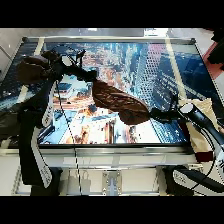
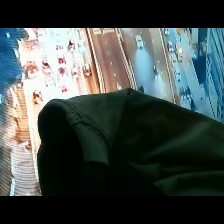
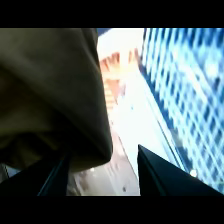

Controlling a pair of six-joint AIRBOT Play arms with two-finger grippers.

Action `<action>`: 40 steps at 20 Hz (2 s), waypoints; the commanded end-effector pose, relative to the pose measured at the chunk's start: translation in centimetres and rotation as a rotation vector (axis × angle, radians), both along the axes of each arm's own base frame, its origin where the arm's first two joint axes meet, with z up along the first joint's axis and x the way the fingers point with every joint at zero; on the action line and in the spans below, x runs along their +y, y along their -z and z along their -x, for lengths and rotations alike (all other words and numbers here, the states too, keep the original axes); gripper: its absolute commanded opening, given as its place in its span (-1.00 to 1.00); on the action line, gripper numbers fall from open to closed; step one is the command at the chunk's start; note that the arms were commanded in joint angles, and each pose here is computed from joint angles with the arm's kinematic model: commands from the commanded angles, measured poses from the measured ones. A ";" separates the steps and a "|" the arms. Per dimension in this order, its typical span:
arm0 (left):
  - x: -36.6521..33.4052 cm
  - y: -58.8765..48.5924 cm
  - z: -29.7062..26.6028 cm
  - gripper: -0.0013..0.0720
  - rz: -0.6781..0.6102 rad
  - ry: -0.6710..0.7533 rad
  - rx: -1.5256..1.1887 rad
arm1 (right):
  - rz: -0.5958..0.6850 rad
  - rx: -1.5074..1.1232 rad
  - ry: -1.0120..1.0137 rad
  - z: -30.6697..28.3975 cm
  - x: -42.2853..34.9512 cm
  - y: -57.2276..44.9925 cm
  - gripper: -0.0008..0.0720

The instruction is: Fold the shirts.

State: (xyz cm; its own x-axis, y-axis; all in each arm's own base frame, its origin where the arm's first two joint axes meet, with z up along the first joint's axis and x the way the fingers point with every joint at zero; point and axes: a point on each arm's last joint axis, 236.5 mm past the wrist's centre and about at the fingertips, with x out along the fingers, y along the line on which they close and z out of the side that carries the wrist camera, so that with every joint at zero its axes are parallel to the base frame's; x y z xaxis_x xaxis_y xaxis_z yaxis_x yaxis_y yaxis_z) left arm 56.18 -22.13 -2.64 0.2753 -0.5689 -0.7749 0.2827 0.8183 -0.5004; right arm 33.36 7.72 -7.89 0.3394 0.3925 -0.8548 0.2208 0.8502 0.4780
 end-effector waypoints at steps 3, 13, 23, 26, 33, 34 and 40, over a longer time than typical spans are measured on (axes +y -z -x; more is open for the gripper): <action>-0.5 -0.4 0.4 -0.93 0.027 0.006 0.015 | 0.015 -0.150 0.031 -2.9 2.7 -0.4 -0.18; 0.8 -4.5 -0.3 -0.93 0.034 -0.005 -0.071 | 0.108 -0.205 -0.064 -3.7 1.8 -2.5 -0.90; 9.3 -31.7 9.7 -0.93 -0.030 0.015 -0.520 | 0.421 -0.756 -0.058 -1.9 -5.3 -33.0 -0.91; 7.8 -38.3 17.2 -0.93 -0.062 0.108 -0.668 | 0.393 -0.953 -0.038 1.7 -4.2 -41.5 -0.91; 8.5 -37.3 21.8 -0.93 -0.139 0.136 -0.638 | 0.283 -0.945 -0.102 1.4 -1.5 -42.3 -0.90; 9.1 -34.1 21.1 -0.93 -0.156 0.117 -0.548 | 0.254 -0.900 -0.116 0.3 -1.1 -40.9 -0.90; 10.4 -14.0 19.2 -0.93 -0.170 0.033 -0.145 | 0.006 -0.516 -0.237 -6.5 3.2 -25.6 -0.90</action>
